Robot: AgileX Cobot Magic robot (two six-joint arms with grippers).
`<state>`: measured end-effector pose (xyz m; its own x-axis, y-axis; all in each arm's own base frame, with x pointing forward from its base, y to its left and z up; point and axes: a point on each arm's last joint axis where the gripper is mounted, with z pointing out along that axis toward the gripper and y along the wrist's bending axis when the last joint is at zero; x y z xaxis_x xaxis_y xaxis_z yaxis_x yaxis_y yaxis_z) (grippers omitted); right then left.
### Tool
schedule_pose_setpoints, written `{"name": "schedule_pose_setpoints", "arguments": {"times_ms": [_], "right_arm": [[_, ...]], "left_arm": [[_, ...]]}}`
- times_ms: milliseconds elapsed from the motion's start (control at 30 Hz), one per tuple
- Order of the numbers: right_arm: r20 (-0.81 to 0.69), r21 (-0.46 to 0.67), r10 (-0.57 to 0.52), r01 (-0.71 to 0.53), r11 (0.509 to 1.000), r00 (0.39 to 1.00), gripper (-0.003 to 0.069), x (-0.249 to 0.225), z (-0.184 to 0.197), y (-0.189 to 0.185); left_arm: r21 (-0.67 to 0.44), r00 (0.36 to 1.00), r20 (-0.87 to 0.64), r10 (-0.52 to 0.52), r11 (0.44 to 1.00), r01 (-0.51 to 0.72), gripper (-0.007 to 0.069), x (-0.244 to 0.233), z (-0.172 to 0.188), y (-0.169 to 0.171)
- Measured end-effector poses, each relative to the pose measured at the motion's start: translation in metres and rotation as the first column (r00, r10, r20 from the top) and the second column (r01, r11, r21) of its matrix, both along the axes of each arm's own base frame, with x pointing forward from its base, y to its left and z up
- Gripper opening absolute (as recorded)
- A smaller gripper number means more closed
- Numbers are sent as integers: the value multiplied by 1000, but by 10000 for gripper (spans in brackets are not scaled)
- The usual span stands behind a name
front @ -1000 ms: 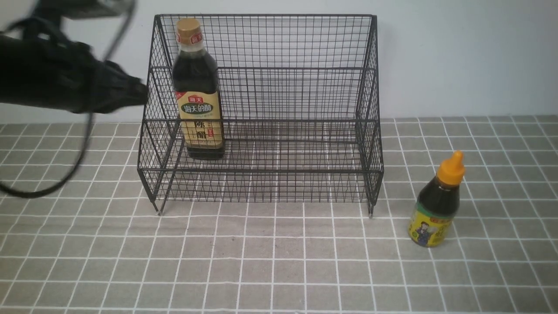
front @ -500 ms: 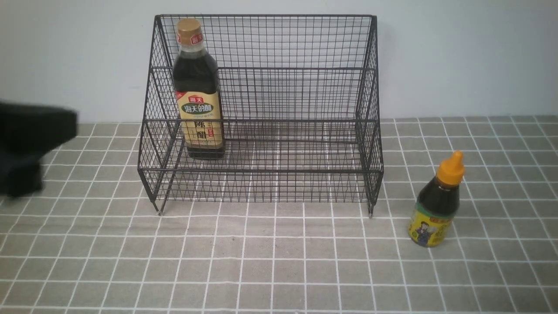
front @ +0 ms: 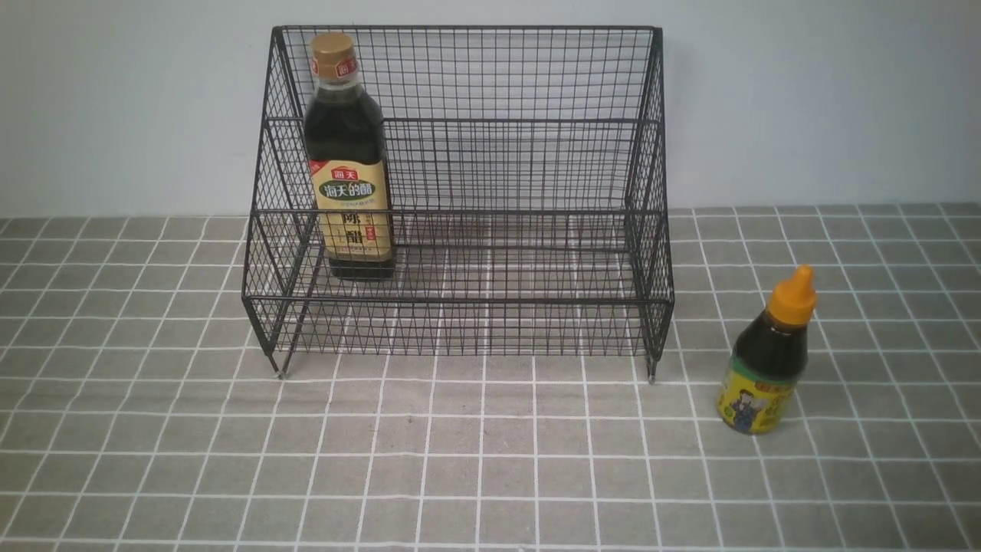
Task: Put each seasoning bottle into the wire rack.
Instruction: Use the right arm to grab the condiment bottle closest to it
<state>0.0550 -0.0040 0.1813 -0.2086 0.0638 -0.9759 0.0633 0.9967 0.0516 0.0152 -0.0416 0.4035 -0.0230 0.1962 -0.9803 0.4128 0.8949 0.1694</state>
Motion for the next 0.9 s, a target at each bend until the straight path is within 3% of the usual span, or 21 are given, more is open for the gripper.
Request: {"name": "schedule_pose_setpoints", "arguments": {"times_ms": [267,400,500,633,767,900], "right_arm": [[0,0,0,0,1000,1000,-15,0,0,0],[0,0,0,0,1000,1000,-15,0,0,0],[0,0,0,0,1000,1000,-15,0,0,0],[0,0,0,0,1000,1000,-15,0,0,0],[0,0,0,0,1000,1000,-15,0,0,0],[0,0,0,0,1000,1000,-15,0,0,0]], "left_arm": [[-27,998,52,-42,999,44,15,-1,-8,3],[-72,993,99,57,996,-50,15,11,-31,12],[-84,985,86,151,986,-144,15,20,-58,20],[-39,960,-17,280,959,-281,15,36,-135,31],[-49,937,-111,333,939,-339,15,40,-190,36],[-63,922,-160,354,928,-367,15,39,-221,38]]}}
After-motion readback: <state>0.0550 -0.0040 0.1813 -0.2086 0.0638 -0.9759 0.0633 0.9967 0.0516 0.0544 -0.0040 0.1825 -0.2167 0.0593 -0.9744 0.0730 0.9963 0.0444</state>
